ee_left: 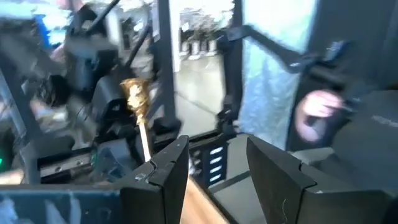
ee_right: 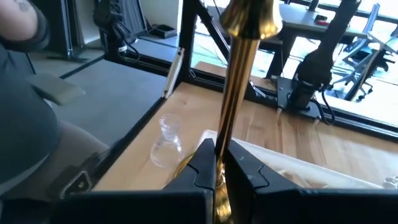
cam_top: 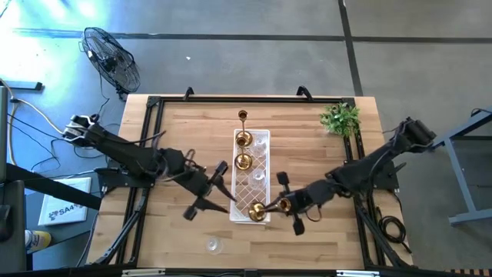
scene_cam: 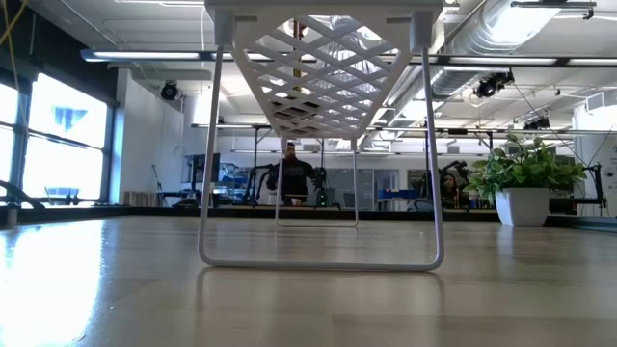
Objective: Pick & Place candle stick holders
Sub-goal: Put the gold candle holder on the shelf aligned with the other gold candle holders
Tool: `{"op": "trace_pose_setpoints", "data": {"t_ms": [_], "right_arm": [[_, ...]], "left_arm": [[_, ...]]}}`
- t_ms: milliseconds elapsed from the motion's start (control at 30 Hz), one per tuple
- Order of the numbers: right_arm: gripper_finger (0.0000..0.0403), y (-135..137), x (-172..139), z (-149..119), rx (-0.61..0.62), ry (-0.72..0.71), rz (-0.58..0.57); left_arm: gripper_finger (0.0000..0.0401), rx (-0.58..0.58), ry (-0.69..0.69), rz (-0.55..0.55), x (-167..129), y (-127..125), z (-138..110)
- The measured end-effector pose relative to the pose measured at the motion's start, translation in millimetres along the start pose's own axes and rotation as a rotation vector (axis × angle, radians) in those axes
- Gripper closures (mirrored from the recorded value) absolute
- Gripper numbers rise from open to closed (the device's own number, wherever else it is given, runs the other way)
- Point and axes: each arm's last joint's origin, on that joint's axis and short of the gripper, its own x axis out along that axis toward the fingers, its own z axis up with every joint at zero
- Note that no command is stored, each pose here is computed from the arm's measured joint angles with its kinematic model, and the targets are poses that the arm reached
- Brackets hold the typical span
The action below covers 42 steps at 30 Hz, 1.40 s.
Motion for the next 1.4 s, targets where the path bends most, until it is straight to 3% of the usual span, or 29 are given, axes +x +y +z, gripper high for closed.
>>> {"op": "trace_pose_setpoints", "data": {"t_ms": [233, 433, 1033, 1400], "right_arm": [[0.0399, -19, 13, -8, 0.028, 0.008, 0.013], [0.0399, -20, 14, -7, 0.025, -0.007, 0.025], [0.0399, -20, 14, -8, 0.028, 0.000, 0.034], [0.0399, -20, 14, -8, 0.025, 0.004, 0.036]], "left_arm": [[0.0243, -0.077, 0.087, 0.082, 27, 12, -21], [0.0243, -0.143, 0.159, 0.125, 44, 28, -23], [0.0243, -0.118, 0.227, 0.180, 78, 38, -31], [0.0243, -0.091, 0.221, 0.176, 79, 38, -28]]}}
